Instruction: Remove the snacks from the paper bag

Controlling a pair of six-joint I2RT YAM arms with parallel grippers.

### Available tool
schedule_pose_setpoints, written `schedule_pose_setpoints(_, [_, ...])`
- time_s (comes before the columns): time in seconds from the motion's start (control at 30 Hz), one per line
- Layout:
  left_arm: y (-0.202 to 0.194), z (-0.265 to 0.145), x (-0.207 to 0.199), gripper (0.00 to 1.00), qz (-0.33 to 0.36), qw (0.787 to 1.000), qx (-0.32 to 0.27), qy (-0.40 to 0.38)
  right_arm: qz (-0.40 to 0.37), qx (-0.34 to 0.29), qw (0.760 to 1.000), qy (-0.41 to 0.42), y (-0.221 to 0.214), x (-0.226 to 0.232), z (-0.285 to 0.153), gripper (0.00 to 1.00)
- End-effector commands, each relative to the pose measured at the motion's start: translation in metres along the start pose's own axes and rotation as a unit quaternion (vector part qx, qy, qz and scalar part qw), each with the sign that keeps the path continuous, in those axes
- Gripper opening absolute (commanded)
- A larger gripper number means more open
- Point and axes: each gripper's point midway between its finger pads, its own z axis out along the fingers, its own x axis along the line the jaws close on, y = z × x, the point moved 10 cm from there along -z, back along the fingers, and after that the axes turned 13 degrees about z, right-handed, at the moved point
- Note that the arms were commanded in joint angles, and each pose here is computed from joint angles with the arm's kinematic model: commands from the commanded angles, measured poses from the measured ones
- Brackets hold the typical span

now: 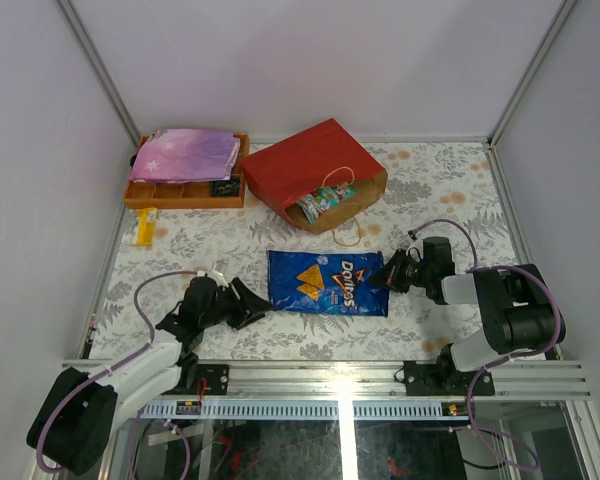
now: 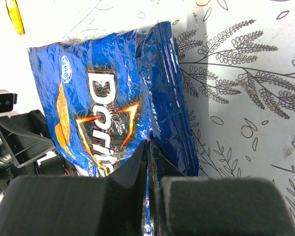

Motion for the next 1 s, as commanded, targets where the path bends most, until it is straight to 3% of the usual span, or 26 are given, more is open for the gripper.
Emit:
schedule_pose_setpoints(0.0, [0.004, 0.0, -0.01, 0.49, -0.004, 0.998, -0.012, -0.057, 0.008, -0.007, 0.999, -0.032, -0.001, -0.012, 0.0, 0.0])
schedule_pose_setpoints(0.37, [0.008, 0.005, -0.008, 0.5, 0.011, 0.999, -0.006, -0.036, 0.006, -0.006, 1.0, -0.03, -0.001, -0.01, 0.0, 0.0])
schedule_pose_setpoints(0.67, [0.018, 0.01, -0.008, 0.28, 0.035, 0.999, -0.023, 0.001, 0.003, -0.005, 1.0, -0.029, 0.001, -0.009, 0.001, 0.0])
schedule_pose_setpoints(0.97, [0.022, 0.011, -0.008, 0.15, 0.049, 0.998, -0.022, 0.017, -0.002, -0.003, 1.0, -0.028, 0.002, -0.008, 0.001, 0.0])
